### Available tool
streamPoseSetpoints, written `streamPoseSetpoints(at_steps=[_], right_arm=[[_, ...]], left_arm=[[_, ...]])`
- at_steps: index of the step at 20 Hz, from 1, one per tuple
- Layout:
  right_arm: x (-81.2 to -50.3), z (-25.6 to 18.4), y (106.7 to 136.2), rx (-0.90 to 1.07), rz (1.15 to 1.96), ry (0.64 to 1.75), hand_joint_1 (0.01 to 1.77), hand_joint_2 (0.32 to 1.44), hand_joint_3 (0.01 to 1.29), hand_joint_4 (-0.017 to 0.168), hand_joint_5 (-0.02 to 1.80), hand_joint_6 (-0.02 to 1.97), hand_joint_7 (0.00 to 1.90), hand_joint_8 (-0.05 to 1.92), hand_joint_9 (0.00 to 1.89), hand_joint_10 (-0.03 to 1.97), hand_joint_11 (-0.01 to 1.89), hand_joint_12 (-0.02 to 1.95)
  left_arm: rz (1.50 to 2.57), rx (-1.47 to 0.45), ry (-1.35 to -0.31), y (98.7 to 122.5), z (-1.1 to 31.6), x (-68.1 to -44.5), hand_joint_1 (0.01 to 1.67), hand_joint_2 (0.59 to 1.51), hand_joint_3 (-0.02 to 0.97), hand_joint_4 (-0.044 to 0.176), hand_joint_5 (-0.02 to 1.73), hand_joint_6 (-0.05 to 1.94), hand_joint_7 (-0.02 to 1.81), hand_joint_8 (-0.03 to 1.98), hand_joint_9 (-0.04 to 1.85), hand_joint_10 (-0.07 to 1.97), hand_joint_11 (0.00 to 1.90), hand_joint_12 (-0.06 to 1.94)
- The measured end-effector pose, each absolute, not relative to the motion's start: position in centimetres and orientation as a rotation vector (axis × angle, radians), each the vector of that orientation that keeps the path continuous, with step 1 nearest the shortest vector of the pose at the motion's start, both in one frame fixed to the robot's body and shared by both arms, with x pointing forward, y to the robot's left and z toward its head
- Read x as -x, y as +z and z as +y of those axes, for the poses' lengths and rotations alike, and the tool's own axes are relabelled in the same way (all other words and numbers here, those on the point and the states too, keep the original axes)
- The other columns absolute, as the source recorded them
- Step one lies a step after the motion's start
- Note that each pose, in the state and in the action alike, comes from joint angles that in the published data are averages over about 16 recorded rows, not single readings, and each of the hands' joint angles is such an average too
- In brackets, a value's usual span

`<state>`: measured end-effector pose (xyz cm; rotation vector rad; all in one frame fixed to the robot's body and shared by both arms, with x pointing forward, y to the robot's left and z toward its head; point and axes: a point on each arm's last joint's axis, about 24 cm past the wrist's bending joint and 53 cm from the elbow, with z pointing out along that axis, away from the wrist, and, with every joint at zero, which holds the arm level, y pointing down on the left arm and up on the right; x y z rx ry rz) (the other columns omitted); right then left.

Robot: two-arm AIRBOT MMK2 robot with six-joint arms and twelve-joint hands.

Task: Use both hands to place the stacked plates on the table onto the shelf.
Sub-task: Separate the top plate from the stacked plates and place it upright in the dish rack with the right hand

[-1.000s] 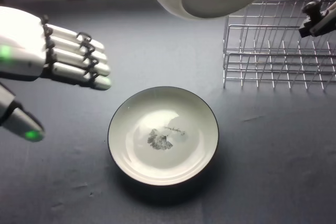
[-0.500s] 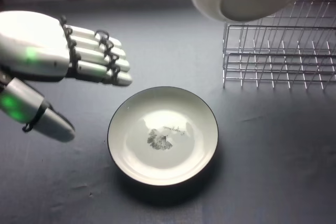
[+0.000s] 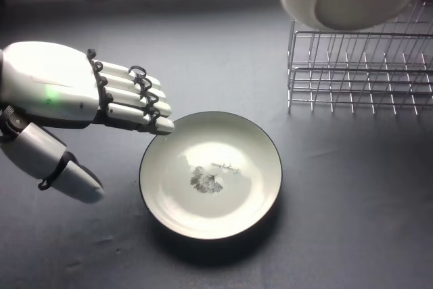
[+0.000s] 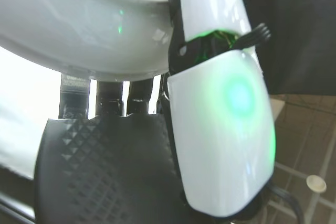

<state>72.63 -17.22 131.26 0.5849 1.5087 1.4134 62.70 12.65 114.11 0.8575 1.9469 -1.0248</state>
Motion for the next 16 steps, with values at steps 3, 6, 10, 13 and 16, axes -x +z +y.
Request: streamPoseSetpoints(at_steps=[3,6,10,13,16], right_arm=[[-72.8,-18.3,130.7,-0.585,1.515,1.379,1.41,0.93,0.01,-0.007,1.04,0.79,1.17,0.49,1.05,1.03,0.86,1.13],[-73.0,-19.4,130.0,-0.582,1.525,1.341,1.41,0.93,0.01,-0.008,1.03,0.81,1.18,0.49,1.05,1.01,0.87,1.09],[-73.2,-20.7,128.8,-0.577,1.544,1.290,1.41,0.93,0.01,-0.008,1.01,0.84,1.17,0.53,1.05,0.98,0.89,1.04],[-73.2,-21.5,127.7,-0.565,1.562,1.253,1.41,0.93,0.01,-0.008,1.00,0.86,1.16,0.57,1.05,0.97,0.90,1.01],[-73.1,-22.1,126.6,-0.546,1.583,1.219,1.41,0.93,0.01,-0.008,0.99,0.87,1.15,0.60,1.05,0.96,0.91,1.00]], left_arm=[[1.950,-0.863,-1.034,113.7,12.1,-62.4,0.01,1.131,-0.005,0.000,0.10,0.01,0.07,0.02,0.03,0.01,0.02,0.02],[1.951,-0.873,-1.035,113.2,11.7,-62.1,0.01,1.133,-0.005,0.000,0.11,0.00,0.08,0.02,0.04,0.01,0.02,0.02],[1.955,-0.884,-1.030,112.6,11.3,-61.9,0.01,1.135,-0.005,0.000,0.13,0.00,0.10,0.02,0.05,0.01,0.03,0.02],[1.961,-0.888,-1.025,112.1,11.2,-61.7,0.01,1.136,-0.005,0.000,0.15,0.00,0.11,0.02,0.06,0.01,0.03,0.02],[1.972,-0.888,-1.015,111.6,11.3,-61.7,0.01,1.137,-0.005,0.000,0.16,0.00,0.12,0.02,0.07,0.01,0.03,0.02]])
